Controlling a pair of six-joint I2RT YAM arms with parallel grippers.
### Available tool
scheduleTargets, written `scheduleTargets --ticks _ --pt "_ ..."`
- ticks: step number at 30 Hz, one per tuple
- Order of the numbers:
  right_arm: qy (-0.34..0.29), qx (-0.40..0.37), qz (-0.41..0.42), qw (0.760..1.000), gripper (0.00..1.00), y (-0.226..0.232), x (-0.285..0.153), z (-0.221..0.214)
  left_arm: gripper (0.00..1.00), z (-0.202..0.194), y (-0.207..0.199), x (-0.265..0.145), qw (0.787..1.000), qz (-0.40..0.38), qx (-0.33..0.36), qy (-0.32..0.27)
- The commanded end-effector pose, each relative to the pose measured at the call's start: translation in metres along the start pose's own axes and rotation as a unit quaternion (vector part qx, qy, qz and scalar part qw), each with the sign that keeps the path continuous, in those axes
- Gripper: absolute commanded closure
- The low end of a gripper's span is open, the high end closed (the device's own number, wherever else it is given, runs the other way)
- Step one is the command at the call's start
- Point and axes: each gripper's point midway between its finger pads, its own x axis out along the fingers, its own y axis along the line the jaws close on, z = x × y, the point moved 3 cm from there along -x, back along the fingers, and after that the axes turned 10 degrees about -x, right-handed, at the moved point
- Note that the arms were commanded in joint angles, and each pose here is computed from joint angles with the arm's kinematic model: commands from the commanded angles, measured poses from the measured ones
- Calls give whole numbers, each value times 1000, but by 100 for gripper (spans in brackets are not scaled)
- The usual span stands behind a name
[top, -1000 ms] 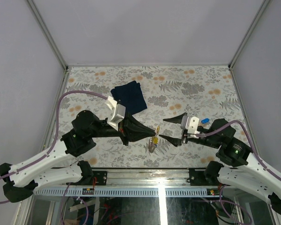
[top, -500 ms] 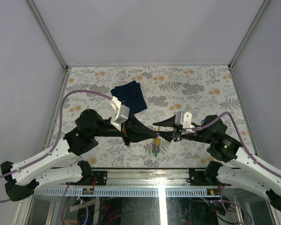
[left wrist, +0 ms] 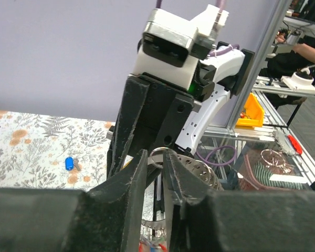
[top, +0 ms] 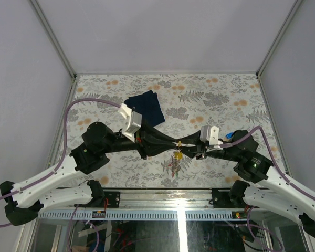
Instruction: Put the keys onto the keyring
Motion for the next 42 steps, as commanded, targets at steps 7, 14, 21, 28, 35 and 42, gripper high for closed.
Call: scheduleTargets --ticks 7,14,21,28,35,42 --pt "-57 -31 -19 998 97 -9 -5 37 72 26 -1 -4 998 28 4 -51" --pt "-61 -51 -44 996 97 -16 -13 47 62 24 -21 -14 997 -28 30 -57" --pt "-44 -52 -59 996 96 -21 -21 53 45 27 -2 -23 995 49 75 -38" --pt "-32 -52 -68 996 96 -22 -27 51 55 50 0 -29 989 90 116 -23" --pt "-29 -51 -69 996 95 -22 -28 53 53 49 -3 -33 977 135 157 -45" --pt "-28 -53 -68 996 95 -23 -29 54 53 29 -25 -17 970 138 199 -17"
